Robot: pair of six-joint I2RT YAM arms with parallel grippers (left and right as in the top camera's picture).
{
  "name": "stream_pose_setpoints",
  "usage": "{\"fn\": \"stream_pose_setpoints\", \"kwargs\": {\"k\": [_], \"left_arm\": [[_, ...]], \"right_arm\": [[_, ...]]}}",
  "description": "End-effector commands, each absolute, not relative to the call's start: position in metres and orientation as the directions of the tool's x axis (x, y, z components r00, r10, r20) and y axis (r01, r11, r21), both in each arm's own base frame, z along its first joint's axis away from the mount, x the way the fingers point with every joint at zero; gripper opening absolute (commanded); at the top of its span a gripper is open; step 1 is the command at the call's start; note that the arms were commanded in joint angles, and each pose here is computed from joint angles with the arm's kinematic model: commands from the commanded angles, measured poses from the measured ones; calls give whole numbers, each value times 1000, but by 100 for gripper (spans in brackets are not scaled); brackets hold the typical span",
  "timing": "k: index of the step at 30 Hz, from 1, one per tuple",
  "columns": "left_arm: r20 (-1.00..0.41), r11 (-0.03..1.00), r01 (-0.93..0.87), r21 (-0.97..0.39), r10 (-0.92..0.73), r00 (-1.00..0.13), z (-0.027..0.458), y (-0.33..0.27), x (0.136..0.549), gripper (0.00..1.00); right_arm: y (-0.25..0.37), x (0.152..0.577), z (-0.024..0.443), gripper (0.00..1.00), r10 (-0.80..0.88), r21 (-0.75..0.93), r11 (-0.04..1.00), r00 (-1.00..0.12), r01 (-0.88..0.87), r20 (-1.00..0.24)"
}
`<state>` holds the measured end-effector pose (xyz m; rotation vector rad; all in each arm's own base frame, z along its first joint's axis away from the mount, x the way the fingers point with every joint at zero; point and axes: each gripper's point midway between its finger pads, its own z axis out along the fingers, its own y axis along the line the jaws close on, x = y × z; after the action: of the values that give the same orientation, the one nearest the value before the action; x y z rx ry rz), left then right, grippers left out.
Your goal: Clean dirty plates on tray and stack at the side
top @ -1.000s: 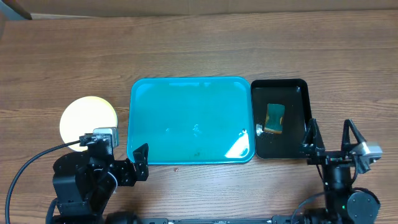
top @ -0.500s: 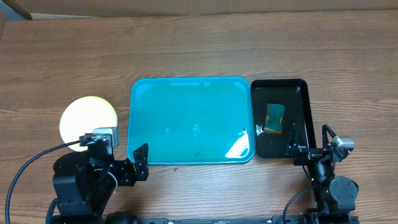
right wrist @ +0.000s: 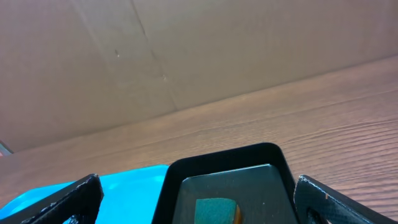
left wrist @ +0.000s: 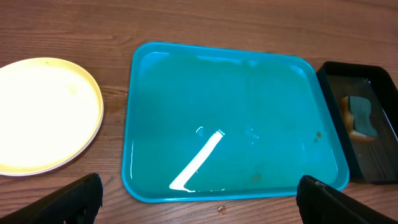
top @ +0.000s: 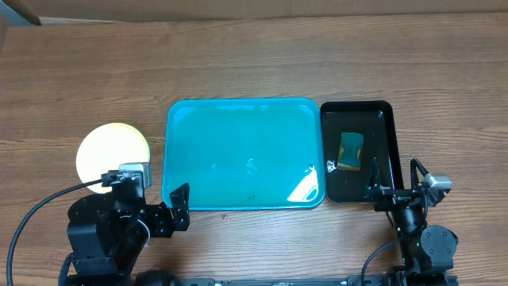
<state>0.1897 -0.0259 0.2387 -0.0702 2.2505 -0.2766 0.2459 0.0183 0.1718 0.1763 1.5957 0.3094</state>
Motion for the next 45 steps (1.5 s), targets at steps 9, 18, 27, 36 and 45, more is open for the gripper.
{"fn": "stream_pose_setpoints", "kwargs": {"k": [9,18,27,36,45], "left_arm": [[-756,976,44,-213,-136,-640,237,-25,189,100],[-756,976,44,-213,-136,-640,237,-25,189,100],[-756,976,44,-213,-136,-640,237,-25,189,100],[-804,992,6,-128,-100,-587,237,-11,176,100],[-906,991,47,-126,-96,-412,197,-15,190,100]], "right_arm": [[19,246,170,100,299,302,950,-49,-82,-953],[19,246,170,100,299,302,950,-49,-82,-953],[19,246,170,100,299,302,950,-49,-82,-953],[19,246,170,100,299,302,950,-49,-82,-953],[19,246,170,100,299,302,950,-49,-82,-953]]}}
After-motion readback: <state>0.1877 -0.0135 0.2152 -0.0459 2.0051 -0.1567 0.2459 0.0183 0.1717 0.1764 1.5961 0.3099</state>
